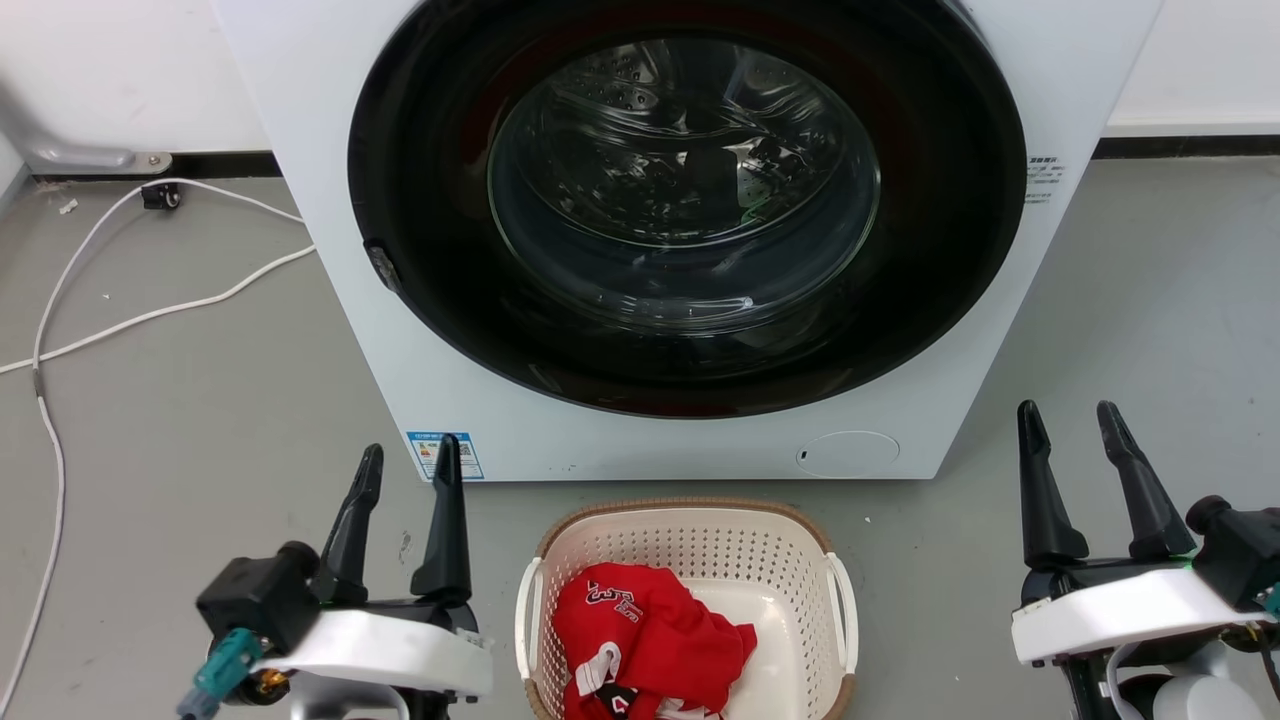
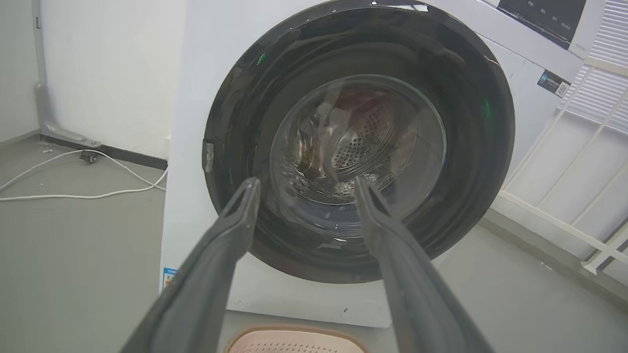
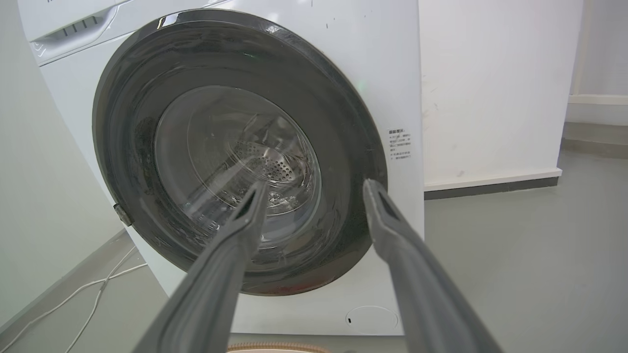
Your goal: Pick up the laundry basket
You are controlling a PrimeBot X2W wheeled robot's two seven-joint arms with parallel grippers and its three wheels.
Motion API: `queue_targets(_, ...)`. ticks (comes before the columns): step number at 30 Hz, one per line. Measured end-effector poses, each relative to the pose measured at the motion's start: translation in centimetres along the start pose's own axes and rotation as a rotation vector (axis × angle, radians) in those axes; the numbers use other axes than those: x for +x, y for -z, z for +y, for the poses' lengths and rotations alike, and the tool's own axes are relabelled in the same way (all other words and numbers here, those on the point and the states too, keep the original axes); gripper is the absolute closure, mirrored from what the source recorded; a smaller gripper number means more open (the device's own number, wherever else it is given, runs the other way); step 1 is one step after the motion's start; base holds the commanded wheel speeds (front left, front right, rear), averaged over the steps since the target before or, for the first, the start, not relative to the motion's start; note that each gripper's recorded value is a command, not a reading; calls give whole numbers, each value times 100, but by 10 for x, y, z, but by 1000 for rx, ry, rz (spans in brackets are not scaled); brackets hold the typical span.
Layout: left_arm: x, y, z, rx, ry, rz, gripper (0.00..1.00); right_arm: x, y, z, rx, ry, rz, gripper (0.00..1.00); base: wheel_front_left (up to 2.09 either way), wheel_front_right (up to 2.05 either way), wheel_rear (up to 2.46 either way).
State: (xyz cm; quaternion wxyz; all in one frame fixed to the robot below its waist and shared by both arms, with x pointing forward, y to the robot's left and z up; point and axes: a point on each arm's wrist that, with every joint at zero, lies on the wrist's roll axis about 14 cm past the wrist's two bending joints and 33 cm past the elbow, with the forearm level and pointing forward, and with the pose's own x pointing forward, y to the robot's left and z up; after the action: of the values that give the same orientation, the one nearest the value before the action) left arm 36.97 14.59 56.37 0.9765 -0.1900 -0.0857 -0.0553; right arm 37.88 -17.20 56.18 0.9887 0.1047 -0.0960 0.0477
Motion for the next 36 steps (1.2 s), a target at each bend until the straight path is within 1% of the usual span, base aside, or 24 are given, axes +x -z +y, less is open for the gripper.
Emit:
queue_targets(5, -3, 8, -7, 73, 20, 24, 0, -2, 3, 0, -53, -5, 6, 0, 0, 0, 0)
queue_targets(15, -7, 17, -16, 199, 64, 41, 0, -7, 14, 0, -122, -14, 36, 0, 0, 0, 0)
queue_targets(22, -11, 26, -26, 249, 105, 54, 0, -8, 18, 2, -188, -29, 42, 0, 0, 0, 0)
queue_targets(26, -11, 27, -26, 265, 106, 50, 0, -8, 19, 4, -223, -39, 41, 0, 0, 0, 0)
queue_targets(29, -10, 27, -26, 263, 104, 43, 0, -8, 19, 4, -220, -39, 42, 0, 0, 0, 0)
queue_targets(33, -11, 24, -23, 255, 87, 29, 0, -8, 20, 2, -169, -27, 36, 0, 0, 0, 0)
queue_targets(36, -12, 23, -20, 258, 81, 23, 0, -10, 23, 1, -160, -24, 40, 0, 0, 0, 0)
